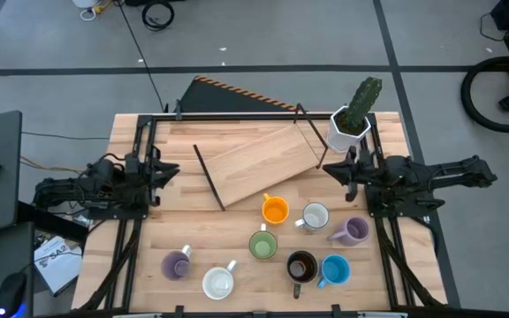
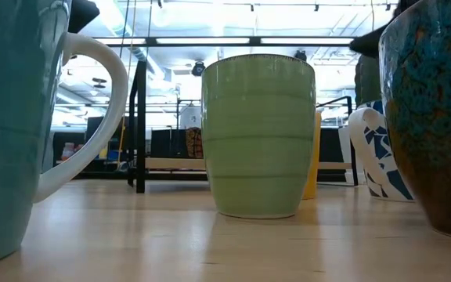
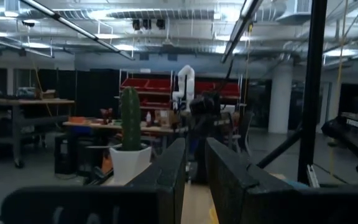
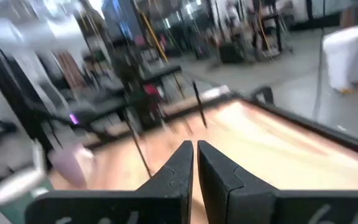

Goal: Place coffee mugs
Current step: Put the yellow mug on the shelf

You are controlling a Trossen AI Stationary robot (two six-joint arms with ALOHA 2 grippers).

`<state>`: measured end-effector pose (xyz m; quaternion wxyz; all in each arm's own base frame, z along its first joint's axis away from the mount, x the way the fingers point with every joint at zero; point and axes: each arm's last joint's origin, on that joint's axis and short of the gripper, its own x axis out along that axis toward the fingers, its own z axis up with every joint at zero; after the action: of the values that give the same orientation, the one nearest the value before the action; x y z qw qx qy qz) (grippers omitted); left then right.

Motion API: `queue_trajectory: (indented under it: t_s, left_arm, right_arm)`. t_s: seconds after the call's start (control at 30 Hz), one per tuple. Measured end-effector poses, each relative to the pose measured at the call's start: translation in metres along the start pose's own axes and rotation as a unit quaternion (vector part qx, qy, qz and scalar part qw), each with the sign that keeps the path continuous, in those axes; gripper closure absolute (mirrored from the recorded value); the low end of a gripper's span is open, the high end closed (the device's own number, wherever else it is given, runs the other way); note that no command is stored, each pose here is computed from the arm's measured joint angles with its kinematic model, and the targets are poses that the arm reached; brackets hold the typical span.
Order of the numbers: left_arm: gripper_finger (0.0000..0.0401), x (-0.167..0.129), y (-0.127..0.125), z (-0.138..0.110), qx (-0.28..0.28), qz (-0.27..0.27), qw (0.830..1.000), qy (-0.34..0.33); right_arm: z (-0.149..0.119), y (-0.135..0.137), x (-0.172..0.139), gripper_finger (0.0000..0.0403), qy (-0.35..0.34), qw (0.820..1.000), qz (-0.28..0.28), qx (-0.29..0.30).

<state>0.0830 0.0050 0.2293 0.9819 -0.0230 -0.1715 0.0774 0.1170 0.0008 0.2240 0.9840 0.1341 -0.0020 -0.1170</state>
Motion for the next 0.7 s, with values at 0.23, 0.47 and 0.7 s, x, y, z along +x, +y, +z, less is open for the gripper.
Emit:
queue_trajectory:
  t_s: [0.23,0.47,0.7]
  left_arm:
    - [0.0333,0.000,0.000,0.003,-0.006,-0.001,1.000,-0.013]
    - [0.0333,0.000,0.000,-0.005,0.020,-0.003,0.999,0.027]
    - [0.0333,-0.001,0.003,-0.009,0.027,0.054,0.997,0.046]
  right_arm:
    - [0.013,0.017,0.038,0.0375,0.091,0.995,0.000,-0.041]
    - [0.020,0.037,0.083,0.0375,0.205,0.976,0.013,-0.078]
    - [0.029,0.067,0.125,0.0352,0.302,0.944,0.039,-0.128]
